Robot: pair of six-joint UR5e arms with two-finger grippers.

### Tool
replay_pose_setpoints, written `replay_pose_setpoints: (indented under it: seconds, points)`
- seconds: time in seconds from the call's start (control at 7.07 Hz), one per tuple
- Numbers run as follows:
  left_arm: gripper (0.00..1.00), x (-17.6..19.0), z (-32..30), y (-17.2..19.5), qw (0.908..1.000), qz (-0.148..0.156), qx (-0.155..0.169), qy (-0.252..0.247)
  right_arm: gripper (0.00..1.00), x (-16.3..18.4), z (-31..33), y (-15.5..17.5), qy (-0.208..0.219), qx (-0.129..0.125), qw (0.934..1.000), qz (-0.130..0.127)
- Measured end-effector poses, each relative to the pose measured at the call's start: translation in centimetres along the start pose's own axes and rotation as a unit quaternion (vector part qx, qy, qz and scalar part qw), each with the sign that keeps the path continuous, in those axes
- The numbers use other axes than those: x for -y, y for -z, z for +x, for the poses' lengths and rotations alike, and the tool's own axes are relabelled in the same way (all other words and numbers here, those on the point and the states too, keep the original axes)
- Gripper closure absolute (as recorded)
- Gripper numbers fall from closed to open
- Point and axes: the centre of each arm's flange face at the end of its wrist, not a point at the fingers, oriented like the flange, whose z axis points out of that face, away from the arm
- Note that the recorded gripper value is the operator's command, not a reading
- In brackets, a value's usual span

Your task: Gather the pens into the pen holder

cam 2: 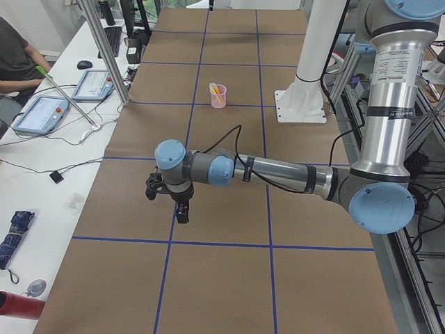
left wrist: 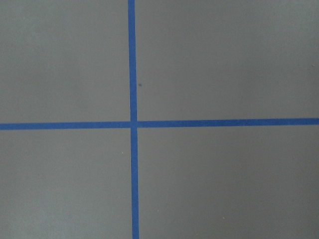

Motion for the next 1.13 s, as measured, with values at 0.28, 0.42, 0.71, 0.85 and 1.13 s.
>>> replay_pose_setpoints:
  seconds: [0.28,0.42,0.71,0.85,1.13]
  points:
    - [0.0,0.6,0.4,0.9,0.999,0.036,0.025,-0.012,0.0,-2.3,-0.6,2.3,0.003,0.01,0.9999,0.013]
    - [0.0,-0.2,-0.1,0.7,0.9986,0.041,0.032,-0.014,0.0,-2.7,-0.6,2.8,-0.001,0.011,0.9998,0.015]
    - [0.0,-0.5,-1.7,-0.8,0.9989,0.038,0.024,-0.014,0.0,-2.7,-0.4,4.6,-0.014,0.01,0.9994,0.032]
    - [0.0,0.3,-1.6,-0.8,0.9987,0.043,0.018,-0.018,0.0,-2.5,-0.3,5.4,-0.018,0.007,0.9989,0.042]
    - [0.0,1.2,0.1,1.2,0.9973,0.065,0.006,-0.033,0.0,-2.3,1.2,6.2,-0.034,0.005,0.9981,0.051]
